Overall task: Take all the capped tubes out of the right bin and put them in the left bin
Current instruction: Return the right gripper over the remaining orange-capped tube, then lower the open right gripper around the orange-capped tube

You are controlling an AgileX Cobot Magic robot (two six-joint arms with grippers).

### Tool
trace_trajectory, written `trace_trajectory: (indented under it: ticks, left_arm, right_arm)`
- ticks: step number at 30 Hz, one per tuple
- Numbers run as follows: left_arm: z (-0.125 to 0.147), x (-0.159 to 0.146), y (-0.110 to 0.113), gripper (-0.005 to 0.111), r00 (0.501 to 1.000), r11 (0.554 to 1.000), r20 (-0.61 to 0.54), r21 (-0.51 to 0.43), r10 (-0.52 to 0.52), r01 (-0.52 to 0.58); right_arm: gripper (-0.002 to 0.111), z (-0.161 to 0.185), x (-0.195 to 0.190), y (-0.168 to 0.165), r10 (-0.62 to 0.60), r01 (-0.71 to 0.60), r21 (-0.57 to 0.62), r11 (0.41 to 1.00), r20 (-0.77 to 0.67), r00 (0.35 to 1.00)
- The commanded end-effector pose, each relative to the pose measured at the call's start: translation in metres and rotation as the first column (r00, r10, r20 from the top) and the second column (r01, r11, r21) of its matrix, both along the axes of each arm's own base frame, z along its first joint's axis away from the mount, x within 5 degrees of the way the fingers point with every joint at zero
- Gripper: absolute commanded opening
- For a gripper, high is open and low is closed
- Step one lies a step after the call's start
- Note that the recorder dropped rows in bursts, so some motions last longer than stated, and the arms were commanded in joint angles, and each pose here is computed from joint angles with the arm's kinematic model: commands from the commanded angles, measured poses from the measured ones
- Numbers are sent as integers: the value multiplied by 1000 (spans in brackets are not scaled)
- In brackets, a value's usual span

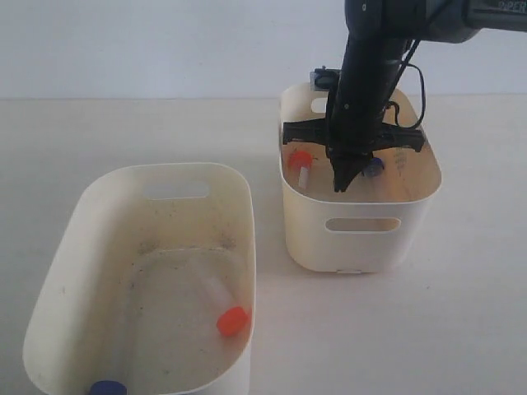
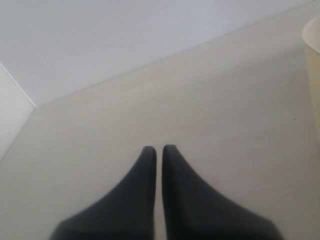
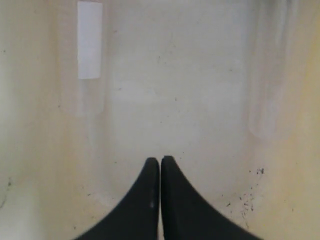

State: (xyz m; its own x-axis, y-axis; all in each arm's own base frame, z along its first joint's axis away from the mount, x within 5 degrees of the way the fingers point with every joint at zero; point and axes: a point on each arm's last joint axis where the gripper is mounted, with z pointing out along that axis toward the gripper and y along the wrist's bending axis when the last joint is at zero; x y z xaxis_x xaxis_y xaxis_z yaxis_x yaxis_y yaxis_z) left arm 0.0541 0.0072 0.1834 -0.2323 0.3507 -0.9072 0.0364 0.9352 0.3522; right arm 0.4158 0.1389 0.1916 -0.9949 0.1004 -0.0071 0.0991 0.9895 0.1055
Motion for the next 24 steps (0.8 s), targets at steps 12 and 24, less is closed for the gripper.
trace_trajectory:
  ticks: [12, 24]
  left_arm:
    - [2, 0, -1, 4, 1000, 1000, 8, -13, -5, 5]
    - [2, 0, -1, 4, 1000, 1000, 8, -13, -5, 5]
  right_arm:
    - [0, -22, 14, -18, 2, -2, 34, 999, -2, 1000]
    - [32, -20, 24, -9, 14, -29, 123, 992, 116, 993]
